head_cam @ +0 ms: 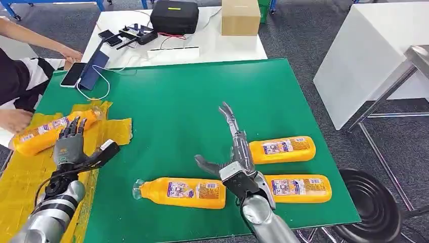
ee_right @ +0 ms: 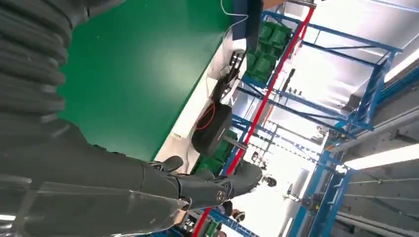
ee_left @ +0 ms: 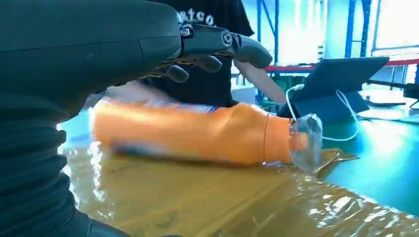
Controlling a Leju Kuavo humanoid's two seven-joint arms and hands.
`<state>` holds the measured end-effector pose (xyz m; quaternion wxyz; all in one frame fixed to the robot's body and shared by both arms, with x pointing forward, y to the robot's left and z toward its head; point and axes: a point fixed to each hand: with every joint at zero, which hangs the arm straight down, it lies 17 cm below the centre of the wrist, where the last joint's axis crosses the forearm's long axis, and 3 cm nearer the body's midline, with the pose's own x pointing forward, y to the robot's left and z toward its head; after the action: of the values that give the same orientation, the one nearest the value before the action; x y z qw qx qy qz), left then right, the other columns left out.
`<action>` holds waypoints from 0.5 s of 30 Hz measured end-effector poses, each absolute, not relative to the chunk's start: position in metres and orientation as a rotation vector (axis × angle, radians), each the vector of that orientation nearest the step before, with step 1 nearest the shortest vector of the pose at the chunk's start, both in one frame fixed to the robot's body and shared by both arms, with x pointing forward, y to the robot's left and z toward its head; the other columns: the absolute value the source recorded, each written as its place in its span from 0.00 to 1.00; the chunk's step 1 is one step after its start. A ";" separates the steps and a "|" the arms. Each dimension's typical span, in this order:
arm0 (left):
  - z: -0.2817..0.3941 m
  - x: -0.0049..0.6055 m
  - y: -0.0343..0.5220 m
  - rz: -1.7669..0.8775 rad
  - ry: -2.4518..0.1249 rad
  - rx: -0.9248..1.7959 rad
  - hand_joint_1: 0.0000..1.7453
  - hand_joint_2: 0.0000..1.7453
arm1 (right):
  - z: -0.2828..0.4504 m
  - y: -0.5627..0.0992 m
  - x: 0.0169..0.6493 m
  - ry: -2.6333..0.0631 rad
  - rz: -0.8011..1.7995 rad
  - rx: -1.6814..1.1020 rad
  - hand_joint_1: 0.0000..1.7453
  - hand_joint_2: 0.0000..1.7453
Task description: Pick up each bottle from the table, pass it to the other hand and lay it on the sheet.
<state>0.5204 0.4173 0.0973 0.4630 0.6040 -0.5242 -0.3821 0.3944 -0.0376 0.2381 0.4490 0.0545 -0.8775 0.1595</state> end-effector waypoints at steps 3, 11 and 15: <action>0.097 0.520 0.417 -0.846 -1.347 1.412 0.00 1.00 | 0.236 -0.036 0.395 -2.174 0.436 0.089 0.00 1.00; 0.089 0.516 0.420 -0.685 -1.382 1.319 0.00 1.00 | 0.228 -0.031 0.395 -2.164 0.476 0.062 0.00 1.00; 0.088 0.516 0.418 -0.653 -1.403 1.292 0.00 1.00 | 0.226 -0.031 0.395 -2.160 0.487 0.050 0.00 1.00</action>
<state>0.5155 0.4183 0.0880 0.5335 0.5421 -0.5886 -0.2741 0.3955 -0.0308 0.2263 0.4469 0.0202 -0.8724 0.1967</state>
